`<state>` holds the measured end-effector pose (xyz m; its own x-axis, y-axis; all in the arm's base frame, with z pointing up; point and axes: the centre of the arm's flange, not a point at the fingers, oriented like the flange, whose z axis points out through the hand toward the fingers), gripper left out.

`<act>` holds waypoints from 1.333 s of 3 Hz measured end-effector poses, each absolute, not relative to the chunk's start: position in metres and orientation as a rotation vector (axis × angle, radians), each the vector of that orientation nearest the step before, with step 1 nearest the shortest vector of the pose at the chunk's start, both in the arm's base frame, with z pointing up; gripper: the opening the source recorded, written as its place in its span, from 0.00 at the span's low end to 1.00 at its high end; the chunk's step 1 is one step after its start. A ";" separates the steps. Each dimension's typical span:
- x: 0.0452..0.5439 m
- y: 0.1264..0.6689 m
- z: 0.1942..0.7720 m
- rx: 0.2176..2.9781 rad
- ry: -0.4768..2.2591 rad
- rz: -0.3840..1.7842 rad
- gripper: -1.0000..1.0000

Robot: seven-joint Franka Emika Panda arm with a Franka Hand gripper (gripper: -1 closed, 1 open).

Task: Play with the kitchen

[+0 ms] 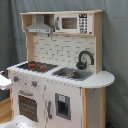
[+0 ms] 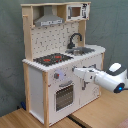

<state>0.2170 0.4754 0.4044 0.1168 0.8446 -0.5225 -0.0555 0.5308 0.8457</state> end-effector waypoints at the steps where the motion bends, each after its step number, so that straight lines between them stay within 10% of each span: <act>1: 0.211 0.456 0.396 0.783 1.328 0.766 1.00; 4: 0.207 0.383 0.365 0.938 1.345 0.804 1.00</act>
<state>0.2073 0.3825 0.3650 0.0780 0.8999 -0.4291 0.0479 0.4265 0.9032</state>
